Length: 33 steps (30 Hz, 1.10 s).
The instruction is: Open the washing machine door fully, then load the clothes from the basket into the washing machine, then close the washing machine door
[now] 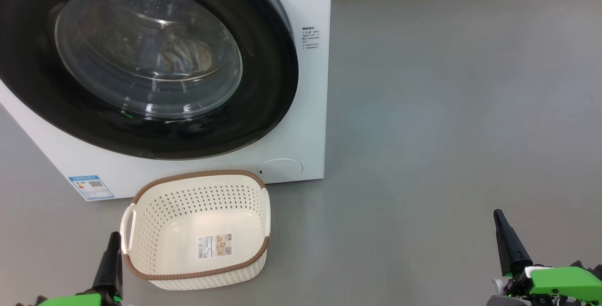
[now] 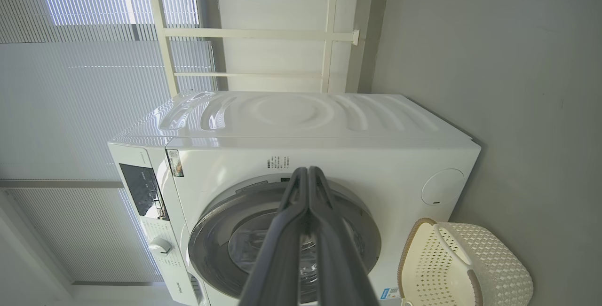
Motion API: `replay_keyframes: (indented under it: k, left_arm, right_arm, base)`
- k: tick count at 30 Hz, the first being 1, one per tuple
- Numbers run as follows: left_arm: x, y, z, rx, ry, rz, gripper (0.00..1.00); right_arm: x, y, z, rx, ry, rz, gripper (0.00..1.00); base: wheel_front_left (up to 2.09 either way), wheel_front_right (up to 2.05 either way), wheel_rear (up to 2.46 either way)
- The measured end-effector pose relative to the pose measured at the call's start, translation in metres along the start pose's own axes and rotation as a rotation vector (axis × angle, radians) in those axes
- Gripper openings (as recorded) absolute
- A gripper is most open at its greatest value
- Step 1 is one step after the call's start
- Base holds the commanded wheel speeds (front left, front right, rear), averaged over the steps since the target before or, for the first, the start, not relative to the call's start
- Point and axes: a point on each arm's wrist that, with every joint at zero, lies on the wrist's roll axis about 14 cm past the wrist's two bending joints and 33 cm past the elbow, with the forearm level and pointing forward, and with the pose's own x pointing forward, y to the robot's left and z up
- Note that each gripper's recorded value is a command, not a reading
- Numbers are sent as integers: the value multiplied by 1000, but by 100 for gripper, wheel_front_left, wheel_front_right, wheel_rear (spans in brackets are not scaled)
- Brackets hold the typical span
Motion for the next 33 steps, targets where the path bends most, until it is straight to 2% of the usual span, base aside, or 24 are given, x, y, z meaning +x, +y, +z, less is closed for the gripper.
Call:
replay_keyframes:
  k: [33]
  left_arm:
    - [0, 0, 0, 0, 0, 0, 0]
  right_arm:
    - [0, 0, 0, 1, -1, 0, 0]
  base:
    - [0, 0, 0]
